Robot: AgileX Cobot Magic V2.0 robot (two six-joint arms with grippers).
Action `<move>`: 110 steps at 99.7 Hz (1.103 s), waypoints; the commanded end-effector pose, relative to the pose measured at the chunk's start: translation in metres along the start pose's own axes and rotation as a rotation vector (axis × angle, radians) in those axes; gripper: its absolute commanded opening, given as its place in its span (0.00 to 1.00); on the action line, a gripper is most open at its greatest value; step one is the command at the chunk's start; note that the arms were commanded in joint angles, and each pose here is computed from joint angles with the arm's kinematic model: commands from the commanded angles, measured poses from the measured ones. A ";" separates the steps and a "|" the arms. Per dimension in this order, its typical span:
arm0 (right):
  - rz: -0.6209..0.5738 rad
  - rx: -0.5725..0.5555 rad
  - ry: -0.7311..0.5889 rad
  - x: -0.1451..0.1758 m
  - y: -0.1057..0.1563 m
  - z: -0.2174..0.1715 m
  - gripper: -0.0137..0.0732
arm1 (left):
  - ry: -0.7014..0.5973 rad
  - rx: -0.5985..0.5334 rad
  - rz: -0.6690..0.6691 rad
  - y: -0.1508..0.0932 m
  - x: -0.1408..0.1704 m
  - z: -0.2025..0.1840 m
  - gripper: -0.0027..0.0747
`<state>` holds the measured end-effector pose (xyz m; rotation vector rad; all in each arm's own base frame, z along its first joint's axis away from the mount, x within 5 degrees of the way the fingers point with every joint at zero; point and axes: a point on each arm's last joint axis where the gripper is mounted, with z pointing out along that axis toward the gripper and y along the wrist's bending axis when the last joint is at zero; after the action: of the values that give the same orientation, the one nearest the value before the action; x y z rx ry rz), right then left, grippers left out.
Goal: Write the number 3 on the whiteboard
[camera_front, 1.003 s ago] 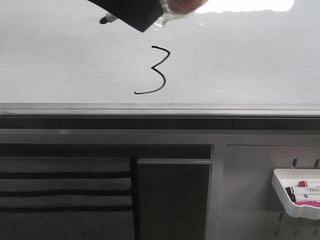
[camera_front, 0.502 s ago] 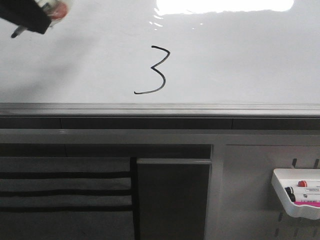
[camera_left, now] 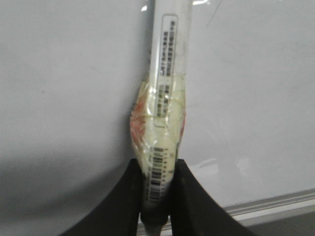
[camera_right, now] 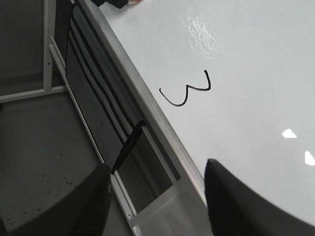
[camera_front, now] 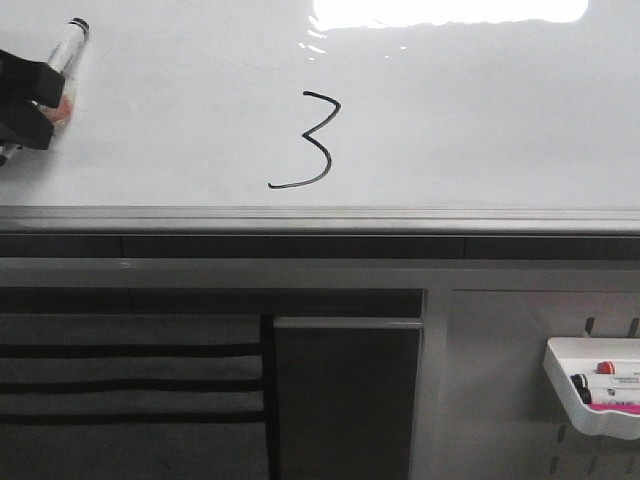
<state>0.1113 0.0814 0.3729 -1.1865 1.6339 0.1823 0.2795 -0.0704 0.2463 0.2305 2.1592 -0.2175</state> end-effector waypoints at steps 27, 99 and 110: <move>0.032 0.053 -0.071 -0.010 -0.006 -0.005 0.59 | -0.085 -0.042 -0.021 0.004 -0.015 -0.006 0.16; 0.642 0.314 0.024 0.011 -0.033 -0.013 0.58 | -0.069 0.144 0.238 -0.019 -0.022 -0.095 0.63; 0.745 0.426 0.125 0.027 -0.041 -0.019 0.58 | 0.018 0.091 0.264 -0.015 -0.012 -0.121 0.63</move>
<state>0.1293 0.0451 0.3673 -0.3887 2.0523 0.2686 0.2018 -0.0662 0.3063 0.6032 2.1218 -0.2314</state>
